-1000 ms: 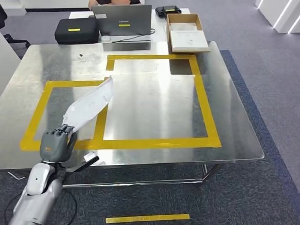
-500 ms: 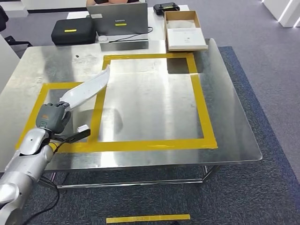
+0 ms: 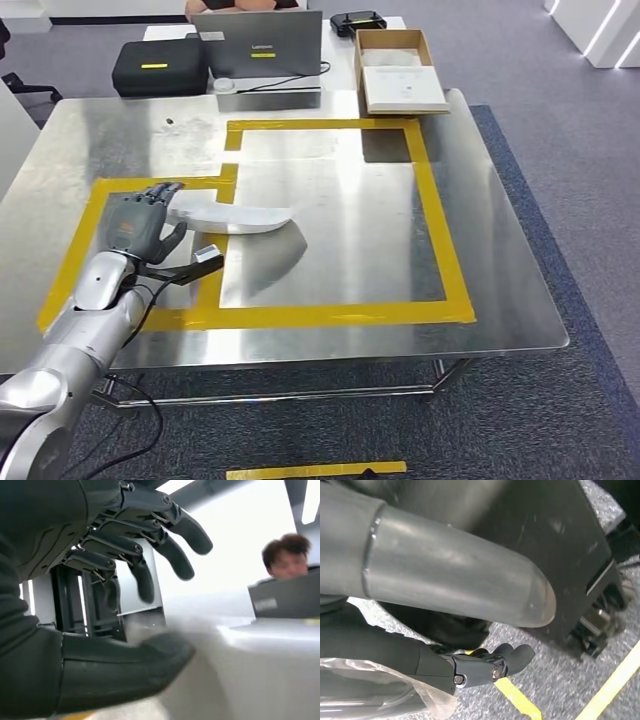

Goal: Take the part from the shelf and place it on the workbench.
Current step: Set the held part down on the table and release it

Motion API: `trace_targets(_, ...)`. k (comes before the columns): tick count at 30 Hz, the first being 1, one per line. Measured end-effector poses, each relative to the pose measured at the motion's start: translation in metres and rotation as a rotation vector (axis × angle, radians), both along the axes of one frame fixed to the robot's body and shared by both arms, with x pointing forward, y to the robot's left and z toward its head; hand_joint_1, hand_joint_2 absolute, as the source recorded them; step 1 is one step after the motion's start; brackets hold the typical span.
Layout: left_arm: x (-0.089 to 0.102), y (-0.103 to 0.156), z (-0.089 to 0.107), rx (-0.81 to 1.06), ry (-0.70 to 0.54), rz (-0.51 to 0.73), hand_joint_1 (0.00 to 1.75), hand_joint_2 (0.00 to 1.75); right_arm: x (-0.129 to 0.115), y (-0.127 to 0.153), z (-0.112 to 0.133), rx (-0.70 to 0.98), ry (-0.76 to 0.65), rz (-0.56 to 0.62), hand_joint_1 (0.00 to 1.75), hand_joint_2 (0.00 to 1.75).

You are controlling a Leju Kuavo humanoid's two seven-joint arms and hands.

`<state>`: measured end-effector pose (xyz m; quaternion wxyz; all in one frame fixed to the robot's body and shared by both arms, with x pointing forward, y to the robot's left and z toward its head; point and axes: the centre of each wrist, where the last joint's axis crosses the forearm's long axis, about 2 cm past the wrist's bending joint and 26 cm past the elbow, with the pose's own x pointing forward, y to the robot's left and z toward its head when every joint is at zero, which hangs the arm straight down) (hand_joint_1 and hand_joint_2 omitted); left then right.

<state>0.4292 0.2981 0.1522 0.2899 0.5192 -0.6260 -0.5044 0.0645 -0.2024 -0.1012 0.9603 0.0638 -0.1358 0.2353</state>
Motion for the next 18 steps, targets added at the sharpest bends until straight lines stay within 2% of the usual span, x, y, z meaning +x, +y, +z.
trace_targets(7,-0.010,-0.011,-0.012,-0.076,-0.012,-0.010,0.00,0.00,-0.001,0.000,0.000,-0.007,0.008,0.005,0.00,0.00)
trace_targets(18,-0.026,-0.021,-0.020,-0.204,-0.049,-0.057,0.00,0.00,0.000,0.000,0.000,-0.012,0.008,0.001,0.00,0.00)
